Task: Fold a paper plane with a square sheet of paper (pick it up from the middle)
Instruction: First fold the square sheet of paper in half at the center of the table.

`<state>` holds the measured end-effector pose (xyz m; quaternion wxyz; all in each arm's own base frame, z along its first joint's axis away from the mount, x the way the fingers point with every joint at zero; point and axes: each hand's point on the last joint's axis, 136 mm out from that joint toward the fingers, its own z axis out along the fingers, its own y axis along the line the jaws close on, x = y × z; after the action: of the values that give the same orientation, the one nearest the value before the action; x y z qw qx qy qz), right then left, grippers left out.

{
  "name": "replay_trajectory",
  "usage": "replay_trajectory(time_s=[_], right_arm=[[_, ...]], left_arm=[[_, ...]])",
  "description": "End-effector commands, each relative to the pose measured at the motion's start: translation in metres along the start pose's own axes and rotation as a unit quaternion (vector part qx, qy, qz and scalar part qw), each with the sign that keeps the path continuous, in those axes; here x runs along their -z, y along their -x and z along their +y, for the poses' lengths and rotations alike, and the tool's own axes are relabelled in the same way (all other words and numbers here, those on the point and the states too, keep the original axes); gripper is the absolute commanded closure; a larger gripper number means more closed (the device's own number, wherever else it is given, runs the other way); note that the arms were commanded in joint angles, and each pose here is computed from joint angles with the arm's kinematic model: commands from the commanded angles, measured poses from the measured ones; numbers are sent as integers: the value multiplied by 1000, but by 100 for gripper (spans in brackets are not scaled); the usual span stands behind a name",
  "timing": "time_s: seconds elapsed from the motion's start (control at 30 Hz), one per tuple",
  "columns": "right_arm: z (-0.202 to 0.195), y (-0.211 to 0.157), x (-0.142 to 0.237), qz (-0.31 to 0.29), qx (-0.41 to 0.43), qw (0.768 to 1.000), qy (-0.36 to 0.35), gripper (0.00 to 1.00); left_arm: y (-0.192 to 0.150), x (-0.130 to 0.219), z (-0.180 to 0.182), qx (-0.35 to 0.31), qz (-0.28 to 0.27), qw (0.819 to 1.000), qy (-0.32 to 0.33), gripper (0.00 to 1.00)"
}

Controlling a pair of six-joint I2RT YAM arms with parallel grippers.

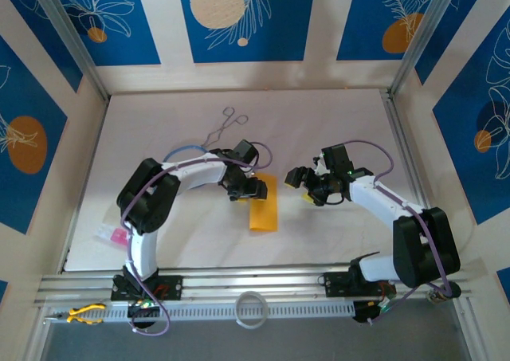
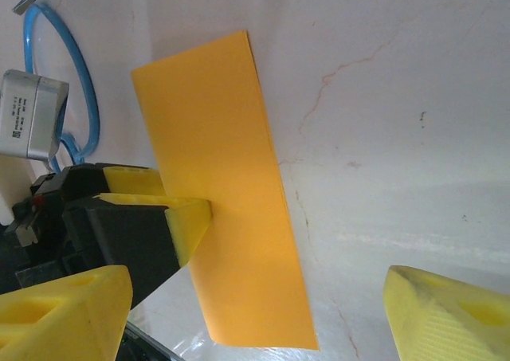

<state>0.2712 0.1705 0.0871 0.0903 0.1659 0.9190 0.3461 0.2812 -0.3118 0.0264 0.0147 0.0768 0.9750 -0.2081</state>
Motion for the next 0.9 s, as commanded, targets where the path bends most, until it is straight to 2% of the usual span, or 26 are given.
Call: replay_trajectory(time_s=[0.0, 0.73, 0.87], right_arm=[[3, 0, 0, 7, 6, 1000, -6, 17], [-1, -2, -4, 13, 1, 1000, -10, 19], [-1, -3, -7, 18, -1, 1000, -7, 25]], left_arm=[[-14, -21, 32, 5, 32, 997, 66, 34], [-16, -26, 36, 7, 36, 997, 73, 34], [-17, -27, 37, 9, 37, 996, 75, 35]])
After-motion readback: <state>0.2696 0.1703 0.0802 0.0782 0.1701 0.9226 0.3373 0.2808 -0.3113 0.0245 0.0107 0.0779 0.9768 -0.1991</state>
